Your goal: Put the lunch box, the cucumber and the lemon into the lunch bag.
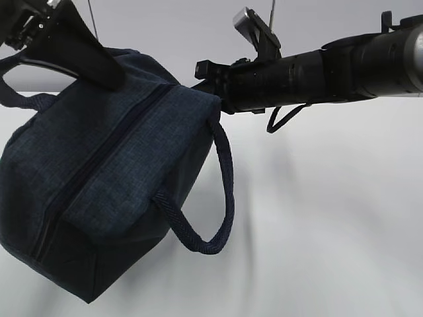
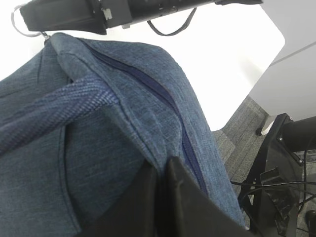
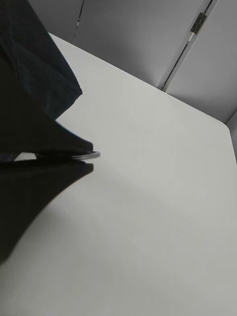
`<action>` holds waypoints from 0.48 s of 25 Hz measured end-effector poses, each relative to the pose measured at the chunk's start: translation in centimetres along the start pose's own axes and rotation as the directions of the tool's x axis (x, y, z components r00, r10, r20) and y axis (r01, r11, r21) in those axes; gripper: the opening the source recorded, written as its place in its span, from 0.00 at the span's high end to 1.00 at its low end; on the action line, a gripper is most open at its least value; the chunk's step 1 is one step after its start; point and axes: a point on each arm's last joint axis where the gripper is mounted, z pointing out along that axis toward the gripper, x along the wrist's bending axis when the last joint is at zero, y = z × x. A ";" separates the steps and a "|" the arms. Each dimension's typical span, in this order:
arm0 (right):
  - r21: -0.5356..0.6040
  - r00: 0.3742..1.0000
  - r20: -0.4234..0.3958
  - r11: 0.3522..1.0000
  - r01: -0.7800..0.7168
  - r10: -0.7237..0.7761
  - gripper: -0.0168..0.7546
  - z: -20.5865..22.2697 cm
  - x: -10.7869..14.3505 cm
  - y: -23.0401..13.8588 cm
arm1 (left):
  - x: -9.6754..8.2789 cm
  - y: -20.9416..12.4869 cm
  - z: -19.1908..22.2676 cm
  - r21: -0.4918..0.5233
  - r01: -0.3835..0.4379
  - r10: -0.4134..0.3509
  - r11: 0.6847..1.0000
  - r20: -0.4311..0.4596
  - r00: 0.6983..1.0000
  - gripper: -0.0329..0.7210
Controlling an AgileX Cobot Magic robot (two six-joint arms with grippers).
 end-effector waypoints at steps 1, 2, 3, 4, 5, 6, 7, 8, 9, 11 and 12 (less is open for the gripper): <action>0.000 1.000 -0.012 1.000 0.000 0.000 0.98 -0.1 0.0 0.1 | 0.0 0.0 0.0 0.001 -0.001 0.001 1.000 -0.002 1.000 0.96; -0.006 1.000 -0.026 1.000 0.002 -0.002 0.97 -0.2 -0.2 0.2 | 0.0 0.0 0.0 0.001 -0.001 0.001 1.000 -0.002 1.000 0.96; -0.015 0.999 -0.037 1.000 0.001 -0.001 0.96 -0.4 -0.5 0.5 | 0.0 0.0 0.0 0.003 -0.001 0.001 1.000 -0.001 1.000 0.96; -0.029 0.999 -0.049 1.000 -0.002 0.001 0.93 -0.7 -0.7 0.8 | 0.0 0.0 0.0 0.005 -0.001 0.001 1.000 0.000 1.000 0.96; -0.052 0.999 -0.047 0.999 -0.009 0.006 0.89 -1.0 -1.2 1.2 | -0.1 -0.1 0.0 0.012 -0.001 0.001 1.000 0.006 1.000 0.96; -0.066 0.999 -0.044 0.998 -0.017 0.014 0.82 -1.3 -1.8 1.5 | -0.1 -0.2 0.0 0.021 -0.002 0.002 1.000 0.012 1.000 0.96; -0.077 0.999 -0.042 0.997 -0.026 0.022 0.77 -1.7 -2.5 1.8 | -0.2 -0.3 0.0 0.029 -0.003 0.003 1.000 0.017 1.000 0.96; -0.086 0.999 -0.047 0.996 -0.030 0.026 0.70 -2.1 -3.0 2.2 | -0.2 -0.3 0.0 0.035 -0.003 0.003 0.999 0.020 1.000 0.96; -0.094 0.998 -0.064 0.995 -0.033 0.027 0.63 -2.5 -3.2 2.5 | -0.1 -0.3 0.1 0.043 -0.001 0.000 0.999 0.024 1.000 0.96; -0.110 0.994 -0.105 0.993 -0.034 0.023 0.55 -3.4 -3.6 3.4 | 0.1 -0.4 0.5 0.059 0.006 -0.008 0.998 0.029 1.000 0.96; -0.116 0.992 -0.128 0.993 -0.035 0.020 0.54 -3.8 -3.6 3.8 | 0.3 -0.3 0.7 0.065 0.011 -0.013 0.998 0.030 0.999 0.96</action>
